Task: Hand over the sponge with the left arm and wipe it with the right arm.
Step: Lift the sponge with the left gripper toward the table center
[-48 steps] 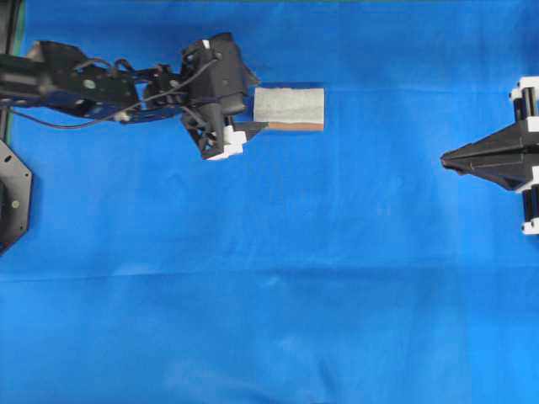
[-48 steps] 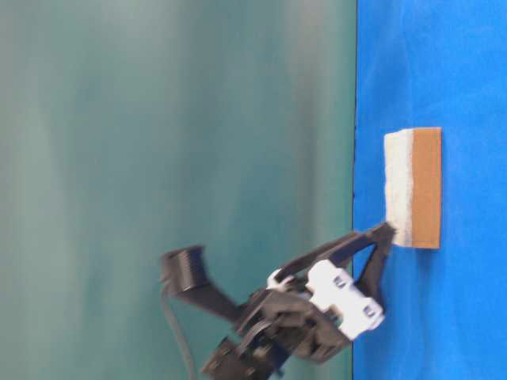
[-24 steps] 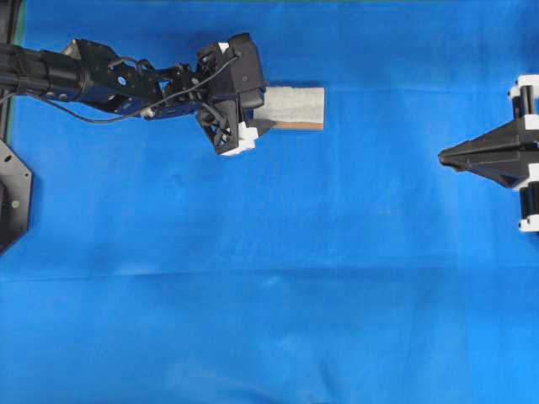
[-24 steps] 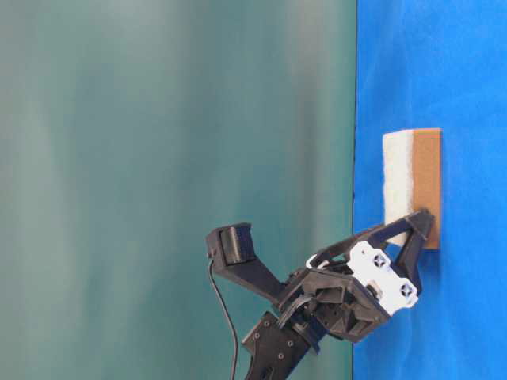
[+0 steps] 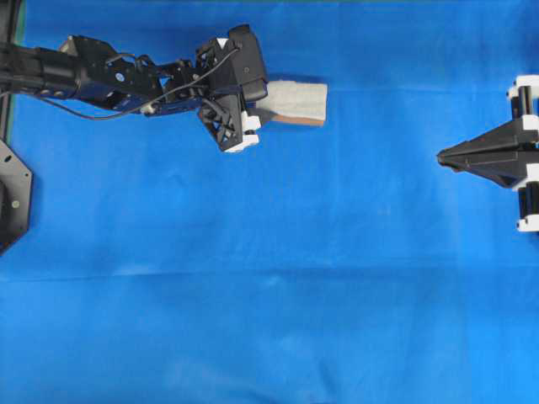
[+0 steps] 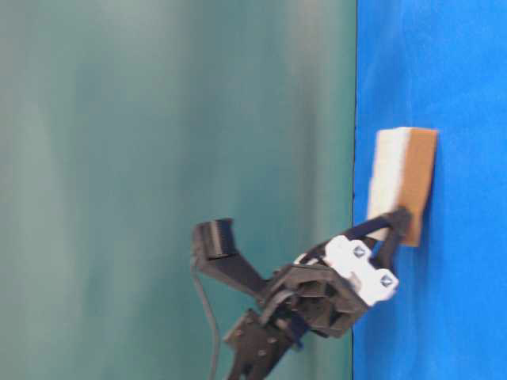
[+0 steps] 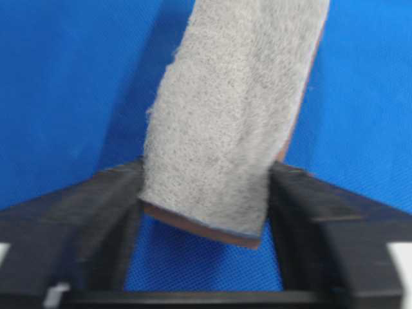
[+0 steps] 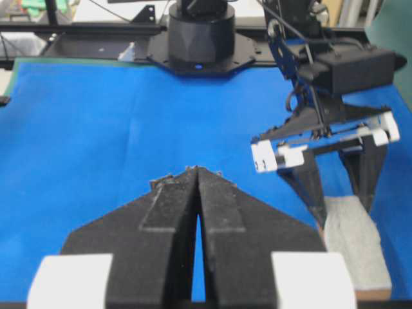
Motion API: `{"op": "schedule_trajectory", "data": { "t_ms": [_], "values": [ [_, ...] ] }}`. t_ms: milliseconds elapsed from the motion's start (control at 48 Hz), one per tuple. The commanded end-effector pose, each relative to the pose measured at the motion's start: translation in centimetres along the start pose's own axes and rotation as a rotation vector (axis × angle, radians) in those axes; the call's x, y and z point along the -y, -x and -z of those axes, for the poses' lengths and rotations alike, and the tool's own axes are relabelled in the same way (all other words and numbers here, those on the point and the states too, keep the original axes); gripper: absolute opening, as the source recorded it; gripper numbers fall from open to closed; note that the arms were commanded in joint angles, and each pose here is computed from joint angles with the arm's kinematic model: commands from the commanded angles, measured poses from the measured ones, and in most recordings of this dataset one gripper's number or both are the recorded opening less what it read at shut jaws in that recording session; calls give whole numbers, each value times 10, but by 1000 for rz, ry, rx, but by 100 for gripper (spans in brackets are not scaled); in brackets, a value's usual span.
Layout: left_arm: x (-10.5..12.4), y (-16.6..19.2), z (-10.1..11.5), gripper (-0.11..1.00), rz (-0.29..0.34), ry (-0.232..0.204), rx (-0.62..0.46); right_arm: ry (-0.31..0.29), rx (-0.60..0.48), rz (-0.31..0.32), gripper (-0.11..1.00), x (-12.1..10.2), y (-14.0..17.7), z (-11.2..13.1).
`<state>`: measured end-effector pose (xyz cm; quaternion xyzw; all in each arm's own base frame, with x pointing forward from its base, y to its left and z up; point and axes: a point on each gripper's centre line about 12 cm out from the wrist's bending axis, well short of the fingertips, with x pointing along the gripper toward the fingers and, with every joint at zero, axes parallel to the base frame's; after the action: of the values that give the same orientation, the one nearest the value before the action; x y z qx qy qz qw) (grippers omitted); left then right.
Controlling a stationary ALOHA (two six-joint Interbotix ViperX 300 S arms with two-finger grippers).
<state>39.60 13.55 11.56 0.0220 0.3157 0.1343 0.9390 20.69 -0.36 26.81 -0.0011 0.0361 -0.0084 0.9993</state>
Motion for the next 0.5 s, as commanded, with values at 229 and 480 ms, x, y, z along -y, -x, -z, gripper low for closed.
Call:
{"op": "schedule_trajectory", "data": {
  "t_ms": [229,480],
  "values": [
    [21,58,-63,39,51,-15,106,2,20,18,0,4,-2,-10],
    [62,102,-87,39,152,-25,147,0,11,52,0,11,-4,-9]
  ]
}}
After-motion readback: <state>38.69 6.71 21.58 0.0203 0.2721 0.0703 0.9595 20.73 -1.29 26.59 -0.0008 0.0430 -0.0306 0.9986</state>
